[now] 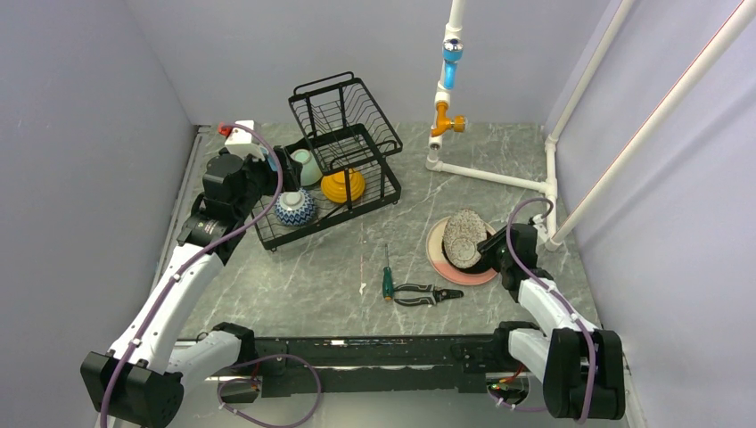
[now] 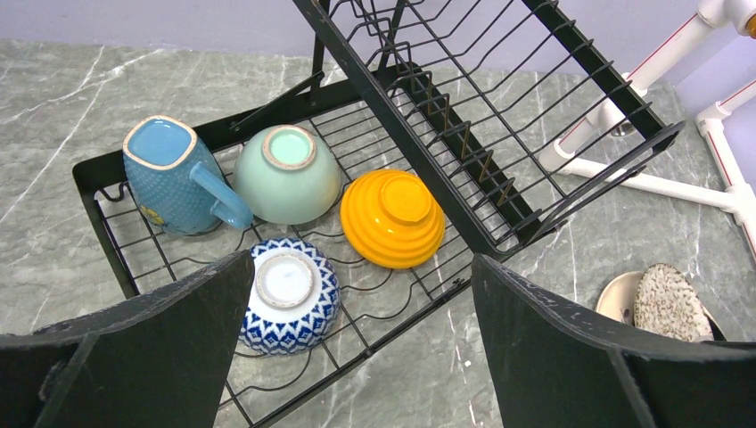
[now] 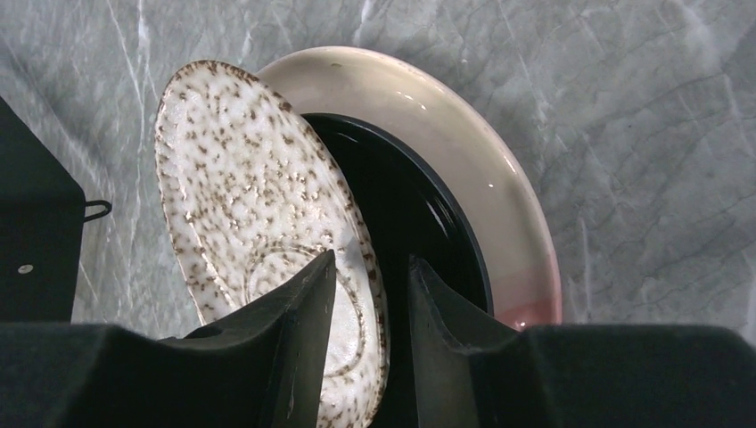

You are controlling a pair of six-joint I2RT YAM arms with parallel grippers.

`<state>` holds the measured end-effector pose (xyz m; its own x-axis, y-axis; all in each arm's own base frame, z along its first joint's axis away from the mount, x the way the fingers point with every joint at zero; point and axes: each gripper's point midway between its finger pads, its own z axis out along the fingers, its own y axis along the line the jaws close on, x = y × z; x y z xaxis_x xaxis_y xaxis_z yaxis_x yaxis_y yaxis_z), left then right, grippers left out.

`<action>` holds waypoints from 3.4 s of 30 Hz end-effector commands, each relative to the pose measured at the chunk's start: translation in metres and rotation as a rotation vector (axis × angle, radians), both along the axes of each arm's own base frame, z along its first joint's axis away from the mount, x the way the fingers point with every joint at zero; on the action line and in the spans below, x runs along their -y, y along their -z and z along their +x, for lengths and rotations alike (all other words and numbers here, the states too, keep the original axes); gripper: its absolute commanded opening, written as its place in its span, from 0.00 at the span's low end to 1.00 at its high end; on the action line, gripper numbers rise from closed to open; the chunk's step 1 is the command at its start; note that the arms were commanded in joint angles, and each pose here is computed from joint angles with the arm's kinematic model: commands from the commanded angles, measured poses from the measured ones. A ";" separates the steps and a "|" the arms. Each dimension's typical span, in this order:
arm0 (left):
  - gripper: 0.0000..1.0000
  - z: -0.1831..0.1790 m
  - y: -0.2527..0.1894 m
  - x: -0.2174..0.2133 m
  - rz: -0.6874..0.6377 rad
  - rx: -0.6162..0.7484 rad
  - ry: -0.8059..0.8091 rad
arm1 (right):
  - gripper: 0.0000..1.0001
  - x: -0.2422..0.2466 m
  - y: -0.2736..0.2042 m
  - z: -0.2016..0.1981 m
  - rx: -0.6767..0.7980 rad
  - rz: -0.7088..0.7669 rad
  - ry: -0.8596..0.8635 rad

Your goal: Load the mixed dishes into the dish rack

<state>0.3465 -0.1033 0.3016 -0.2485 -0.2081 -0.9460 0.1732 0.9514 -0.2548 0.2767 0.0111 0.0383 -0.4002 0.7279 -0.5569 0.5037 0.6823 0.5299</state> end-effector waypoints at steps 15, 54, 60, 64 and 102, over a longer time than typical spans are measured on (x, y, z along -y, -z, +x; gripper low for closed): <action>0.96 -0.001 -0.017 0.004 -0.012 0.058 0.025 | 0.06 -0.012 -0.017 0.014 0.128 0.031 -0.071; 0.95 -0.082 -0.087 0.115 -0.234 0.362 0.770 | 0.00 -0.082 -0.142 0.017 0.450 0.391 -0.181; 0.92 -0.086 -0.065 0.153 -0.249 0.256 0.798 | 0.00 -0.116 -0.162 0.016 0.477 0.464 -0.233; 0.89 -0.087 -0.051 0.170 -0.305 0.184 0.776 | 0.00 -0.141 -0.179 0.013 0.530 0.514 -0.245; 0.19 -0.107 0.001 0.229 -0.267 0.008 1.002 | 0.00 -0.219 -0.261 0.001 0.670 0.523 -0.417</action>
<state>0.2472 -0.3252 0.2667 -0.5262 -0.1317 -0.8401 0.7626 0.3639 -0.5347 0.2837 0.2215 0.2465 -0.4156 0.8214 -0.3906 -0.1048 0.3834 0.9176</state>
